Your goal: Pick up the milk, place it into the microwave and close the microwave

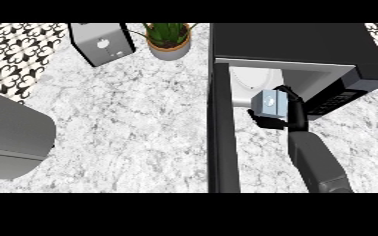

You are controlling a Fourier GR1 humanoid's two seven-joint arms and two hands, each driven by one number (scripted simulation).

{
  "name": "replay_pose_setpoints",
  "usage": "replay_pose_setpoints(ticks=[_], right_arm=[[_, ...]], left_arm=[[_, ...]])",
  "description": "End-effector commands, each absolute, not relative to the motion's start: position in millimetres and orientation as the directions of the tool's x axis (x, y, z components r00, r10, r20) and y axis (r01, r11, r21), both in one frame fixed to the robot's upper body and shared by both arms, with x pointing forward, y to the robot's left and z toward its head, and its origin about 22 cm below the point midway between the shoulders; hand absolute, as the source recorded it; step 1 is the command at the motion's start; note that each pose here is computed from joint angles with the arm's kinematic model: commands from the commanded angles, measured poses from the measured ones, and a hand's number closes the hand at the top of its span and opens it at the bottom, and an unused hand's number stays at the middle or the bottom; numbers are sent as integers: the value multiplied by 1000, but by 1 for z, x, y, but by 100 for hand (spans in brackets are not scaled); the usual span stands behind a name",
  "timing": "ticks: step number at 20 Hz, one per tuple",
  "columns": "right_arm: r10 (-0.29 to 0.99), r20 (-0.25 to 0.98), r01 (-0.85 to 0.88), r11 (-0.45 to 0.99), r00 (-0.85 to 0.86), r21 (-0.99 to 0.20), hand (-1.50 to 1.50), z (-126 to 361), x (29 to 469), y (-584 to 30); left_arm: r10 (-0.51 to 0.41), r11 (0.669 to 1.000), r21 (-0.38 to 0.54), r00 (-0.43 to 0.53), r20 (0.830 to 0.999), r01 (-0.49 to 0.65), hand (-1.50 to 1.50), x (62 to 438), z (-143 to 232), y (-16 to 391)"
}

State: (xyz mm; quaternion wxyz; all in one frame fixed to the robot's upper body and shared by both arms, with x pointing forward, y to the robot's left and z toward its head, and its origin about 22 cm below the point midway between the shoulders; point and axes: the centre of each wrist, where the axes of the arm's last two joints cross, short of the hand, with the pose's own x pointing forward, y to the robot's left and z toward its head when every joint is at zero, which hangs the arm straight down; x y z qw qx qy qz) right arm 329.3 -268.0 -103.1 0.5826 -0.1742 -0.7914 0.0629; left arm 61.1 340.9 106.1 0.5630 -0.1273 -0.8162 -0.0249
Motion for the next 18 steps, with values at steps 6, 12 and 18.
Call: replay_pose_setpoints(ticks=[6,12,18], right_arm=[[513,825,358,836,-237,-417,150,-20,386,-319],[508,822,398,831,-257,-389,150,-19,387,-316],[527,813,427,812,-248,-397,150,-26,382,-315]], left_arm=[[179,961,-92,-332,926,260,-150,71,109,344],[178,957,-84,-333,926,276,-150,77,112,345],[168,957,-69,-346,923,281,-150,81,116,345]])
